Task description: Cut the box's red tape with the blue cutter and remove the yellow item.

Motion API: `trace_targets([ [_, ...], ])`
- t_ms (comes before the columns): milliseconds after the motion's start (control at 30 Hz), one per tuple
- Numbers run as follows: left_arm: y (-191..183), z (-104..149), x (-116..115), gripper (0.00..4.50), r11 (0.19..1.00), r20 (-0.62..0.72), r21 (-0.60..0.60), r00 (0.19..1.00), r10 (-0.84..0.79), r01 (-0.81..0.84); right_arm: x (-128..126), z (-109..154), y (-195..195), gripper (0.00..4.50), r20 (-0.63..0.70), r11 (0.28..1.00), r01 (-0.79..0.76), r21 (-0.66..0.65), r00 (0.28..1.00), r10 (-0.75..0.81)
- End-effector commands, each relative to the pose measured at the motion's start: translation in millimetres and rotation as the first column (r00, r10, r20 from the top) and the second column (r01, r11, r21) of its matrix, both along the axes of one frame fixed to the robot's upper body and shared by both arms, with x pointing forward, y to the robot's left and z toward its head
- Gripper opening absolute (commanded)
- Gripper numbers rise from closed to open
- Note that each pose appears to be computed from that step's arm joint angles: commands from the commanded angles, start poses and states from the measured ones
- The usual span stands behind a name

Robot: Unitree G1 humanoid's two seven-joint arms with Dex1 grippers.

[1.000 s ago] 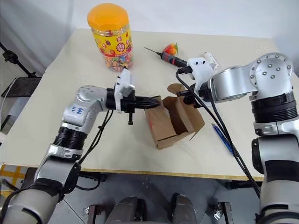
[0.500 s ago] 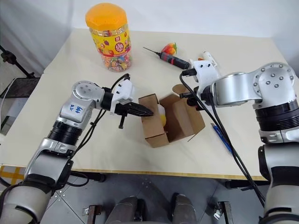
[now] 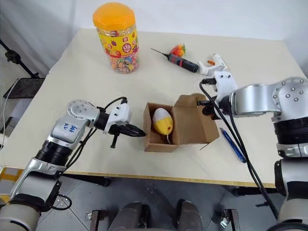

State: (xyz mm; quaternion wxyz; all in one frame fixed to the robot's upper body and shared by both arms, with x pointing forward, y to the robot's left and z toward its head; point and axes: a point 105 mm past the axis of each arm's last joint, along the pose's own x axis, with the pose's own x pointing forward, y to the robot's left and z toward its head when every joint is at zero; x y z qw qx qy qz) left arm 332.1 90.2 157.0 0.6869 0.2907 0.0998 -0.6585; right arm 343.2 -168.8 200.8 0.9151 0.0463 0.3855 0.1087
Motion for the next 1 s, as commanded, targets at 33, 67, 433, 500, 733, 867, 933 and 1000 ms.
trace_targets([
  [33,-10.4,10.2,5.4,0.0,0.999,0.069,-0.048,0.997,0.025,-0.022,-0.9,0.4,6.9,0.01,0.021,0.999,-0.007,0.053,1.0,0.006],
  [67,-11.7,9.5,7.6,0.0,0.998,0.07,-0.058,0.997,0.038,-0.034,-1.6,-1.8,9.9,0.01,0.019,0.998,-0.016,0.064,1.0,0.015],
  [433,-20.2,3.8,22.9,0.0,0.984,0.086,-0.163,0.993,0.082,-0.067,6.1,2.1,22.3,0.2,0.203,0.993,-0.118,0.01,0.973,0.114],
  [500,-21.9,5.3,22.2,0.0,0.979,0.104,-0.199,0.993,0.063,-0.041,3.7,1.0,20.3,0.63,0.205,0.989,-0.149,0.01,0.968,0.144],
  [733,-10.2,7.0,27.8,1.23,0.973,0.074,-0.21,0.991,0.115,-0.097,3.8,19.5,-3.9,3.11,0.283,0.981,-0.193,-0.018,0.94,0.19],
  [867,9.9,27.1,31.1,2.46,0.969,0.086,-0.214,0.985,0.148,-0.127,4.9,32.4,-31.9,4.46,0.33,0.983,-0.169,-0.079,0.926,0.185],
  [933,15.3,32.5,30.8,3.08,0.968,0.094,-0.217,0.984,0.149,-0.126,4.6,33.8,-40.4,4.5,0.331,0.982,-0.165,-0.089,0.925,0.186],
  [1000,21.8,48.4,33.4,3.65,0.965,0.122,-0.228,0.979,0.162,-0.131,-1.3,42.9,-52.1,4.5,0.353,0.973,-0.19,-0.13,0.908,0.225],
])
